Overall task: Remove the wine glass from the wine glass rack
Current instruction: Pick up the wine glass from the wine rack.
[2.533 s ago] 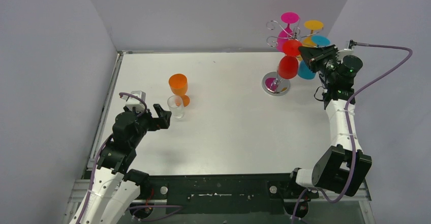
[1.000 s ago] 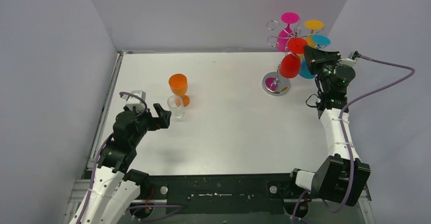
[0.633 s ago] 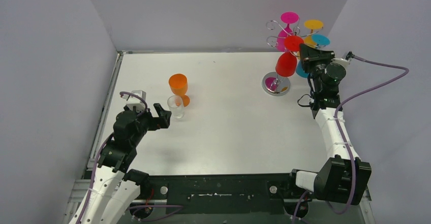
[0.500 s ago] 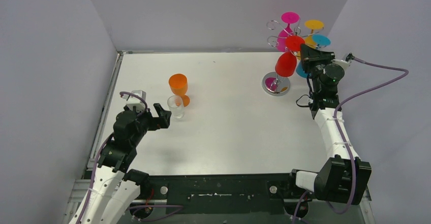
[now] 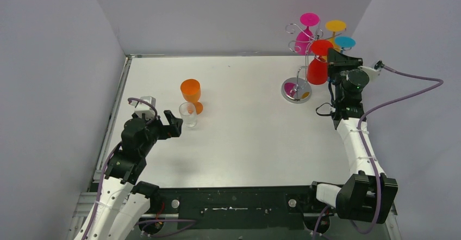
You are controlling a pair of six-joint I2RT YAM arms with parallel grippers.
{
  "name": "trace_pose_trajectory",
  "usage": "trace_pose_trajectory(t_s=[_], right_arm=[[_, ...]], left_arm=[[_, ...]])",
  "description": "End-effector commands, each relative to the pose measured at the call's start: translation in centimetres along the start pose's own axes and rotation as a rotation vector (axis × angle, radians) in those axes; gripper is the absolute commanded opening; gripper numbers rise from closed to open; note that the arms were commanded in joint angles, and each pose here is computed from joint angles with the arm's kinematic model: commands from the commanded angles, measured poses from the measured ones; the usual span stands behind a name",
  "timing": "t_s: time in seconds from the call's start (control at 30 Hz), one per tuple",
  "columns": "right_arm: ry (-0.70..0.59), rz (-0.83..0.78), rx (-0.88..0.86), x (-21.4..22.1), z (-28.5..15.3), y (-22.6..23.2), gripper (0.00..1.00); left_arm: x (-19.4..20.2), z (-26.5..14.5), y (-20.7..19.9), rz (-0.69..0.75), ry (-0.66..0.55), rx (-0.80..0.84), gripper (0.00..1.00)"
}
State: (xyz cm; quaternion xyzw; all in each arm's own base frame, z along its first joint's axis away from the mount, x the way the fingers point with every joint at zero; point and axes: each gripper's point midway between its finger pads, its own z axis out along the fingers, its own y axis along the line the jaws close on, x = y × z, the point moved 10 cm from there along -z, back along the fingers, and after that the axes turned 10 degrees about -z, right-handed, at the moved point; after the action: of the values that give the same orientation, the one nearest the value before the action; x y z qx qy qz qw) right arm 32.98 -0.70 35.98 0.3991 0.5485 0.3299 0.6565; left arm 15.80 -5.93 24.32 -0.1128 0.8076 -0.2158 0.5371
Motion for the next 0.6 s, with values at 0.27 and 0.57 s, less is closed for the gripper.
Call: trace_pose_trajectory(t_s=[0.27,0.57], right_arm=[[-0.157,-0.088,-0.009,-2.0,-1.4,1.7,0.0],[-0.156,-0.041,-0.013,-1.8,-2.3,1.5,0.0]], left_arm=[[-1.0,0.0,-0.7,-0.004,-0.048,0.049,0.91],[-1.0,0.0,-0.7,-0.004,-0.046,0.051,0.91]])
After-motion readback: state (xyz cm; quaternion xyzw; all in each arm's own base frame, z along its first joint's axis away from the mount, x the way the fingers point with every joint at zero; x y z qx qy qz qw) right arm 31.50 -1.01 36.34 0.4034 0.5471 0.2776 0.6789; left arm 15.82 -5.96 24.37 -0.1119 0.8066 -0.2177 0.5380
